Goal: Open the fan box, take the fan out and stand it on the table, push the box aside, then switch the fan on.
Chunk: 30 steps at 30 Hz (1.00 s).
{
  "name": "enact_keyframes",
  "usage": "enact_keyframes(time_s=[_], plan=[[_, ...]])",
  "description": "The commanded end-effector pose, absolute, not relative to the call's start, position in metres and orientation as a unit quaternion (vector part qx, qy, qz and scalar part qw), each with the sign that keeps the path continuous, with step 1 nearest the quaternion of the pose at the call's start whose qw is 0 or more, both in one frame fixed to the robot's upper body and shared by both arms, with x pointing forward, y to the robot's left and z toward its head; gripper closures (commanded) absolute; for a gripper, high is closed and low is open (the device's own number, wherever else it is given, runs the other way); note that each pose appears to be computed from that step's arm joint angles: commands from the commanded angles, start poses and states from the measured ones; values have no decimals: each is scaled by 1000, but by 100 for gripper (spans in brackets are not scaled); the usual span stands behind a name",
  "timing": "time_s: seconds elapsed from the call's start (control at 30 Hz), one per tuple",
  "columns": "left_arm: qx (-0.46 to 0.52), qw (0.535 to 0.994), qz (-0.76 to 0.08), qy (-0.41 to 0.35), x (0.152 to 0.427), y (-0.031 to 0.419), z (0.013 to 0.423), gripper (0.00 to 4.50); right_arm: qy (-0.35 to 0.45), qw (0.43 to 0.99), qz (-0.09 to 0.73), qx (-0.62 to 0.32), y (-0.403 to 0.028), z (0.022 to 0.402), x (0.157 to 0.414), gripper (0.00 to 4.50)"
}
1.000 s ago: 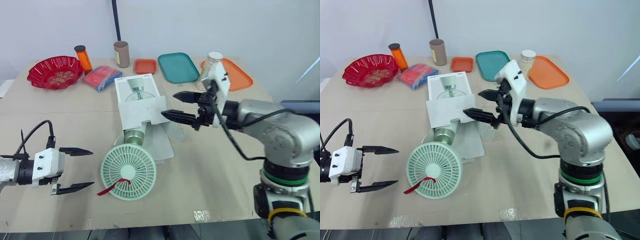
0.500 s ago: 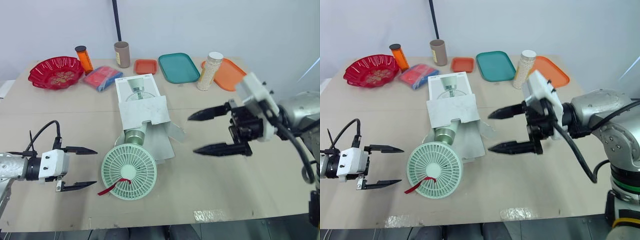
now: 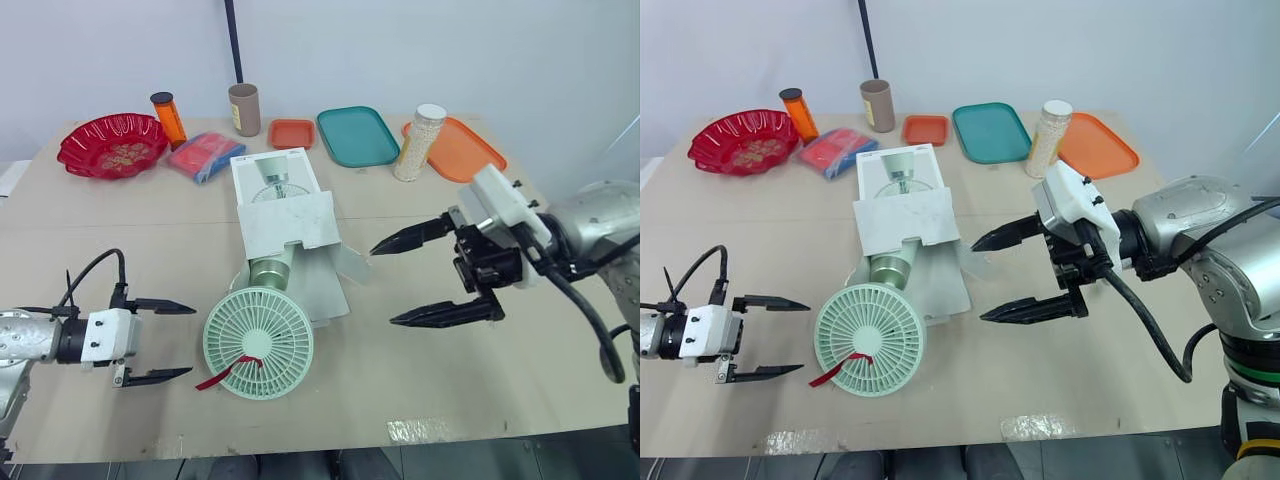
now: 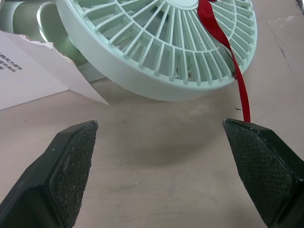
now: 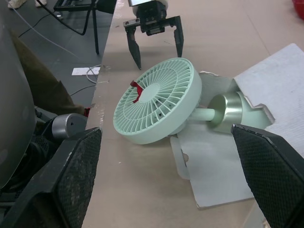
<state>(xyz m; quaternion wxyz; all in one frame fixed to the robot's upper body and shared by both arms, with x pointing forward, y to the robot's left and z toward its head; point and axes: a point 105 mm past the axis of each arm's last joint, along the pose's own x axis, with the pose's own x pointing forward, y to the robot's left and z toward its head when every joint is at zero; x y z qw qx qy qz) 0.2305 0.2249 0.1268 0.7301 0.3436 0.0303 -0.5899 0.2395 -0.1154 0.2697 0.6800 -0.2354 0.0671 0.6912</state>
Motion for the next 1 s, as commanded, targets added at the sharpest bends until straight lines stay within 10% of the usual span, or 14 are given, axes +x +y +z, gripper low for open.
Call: enact_keyframes(time_s=[0.03, 1.0], plan=[[364, 715, -597, 13, 228, 225, 129, 0, 60, 678, 695, -232, -115, 280, 236, 6], [618, 488, -509, -347, 247, 197, 153, 0, 68, 681, 698, -209, -107, 273, 228, 6]])
